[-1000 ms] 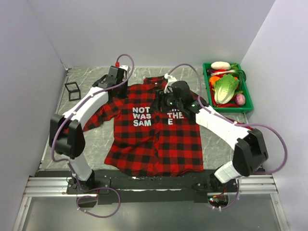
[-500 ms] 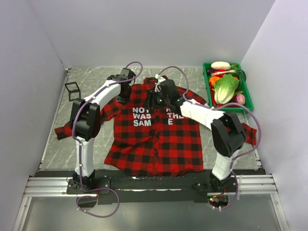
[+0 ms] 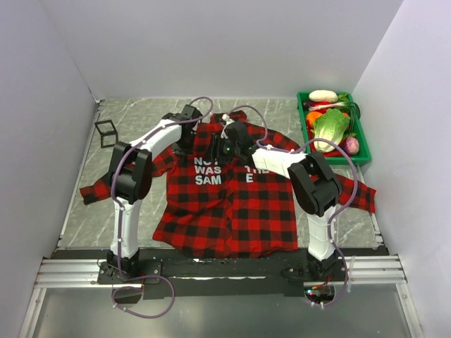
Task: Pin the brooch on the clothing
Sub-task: Adjust the brooch.
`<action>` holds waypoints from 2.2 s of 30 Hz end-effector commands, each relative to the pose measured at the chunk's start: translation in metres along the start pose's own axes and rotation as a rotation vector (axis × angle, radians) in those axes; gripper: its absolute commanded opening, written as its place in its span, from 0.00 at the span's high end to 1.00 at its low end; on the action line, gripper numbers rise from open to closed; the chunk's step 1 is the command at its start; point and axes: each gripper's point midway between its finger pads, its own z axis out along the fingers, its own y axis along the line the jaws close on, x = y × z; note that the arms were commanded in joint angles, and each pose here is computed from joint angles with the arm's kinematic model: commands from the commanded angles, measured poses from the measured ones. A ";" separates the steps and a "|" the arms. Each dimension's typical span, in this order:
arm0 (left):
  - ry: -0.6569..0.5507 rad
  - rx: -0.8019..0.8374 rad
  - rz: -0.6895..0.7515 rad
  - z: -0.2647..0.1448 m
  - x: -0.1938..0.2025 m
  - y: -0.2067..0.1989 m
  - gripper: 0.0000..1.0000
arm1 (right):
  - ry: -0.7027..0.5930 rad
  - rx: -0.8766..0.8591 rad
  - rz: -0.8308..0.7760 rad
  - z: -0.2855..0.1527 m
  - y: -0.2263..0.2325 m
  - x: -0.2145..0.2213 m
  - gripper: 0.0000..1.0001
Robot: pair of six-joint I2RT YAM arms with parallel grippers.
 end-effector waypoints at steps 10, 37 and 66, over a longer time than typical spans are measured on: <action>0.075 -0.079 0.031 0.014 0.011 -0.009 0.91 | -0.048 -0.019 0.002 0.021 0.006 -0.010 0.44; -0.009 0.893 0.114 -0.122 0.017 -0.114 0.99 | -0.151 0.058 -0.349 -0.126 0.027 -0.026 0.50; -0.013 1.190 0.139 -0.180 0.026 -0.127 0.97 | -0.083 0.053 -0.743 -0.130 0.058 -0.022 0.60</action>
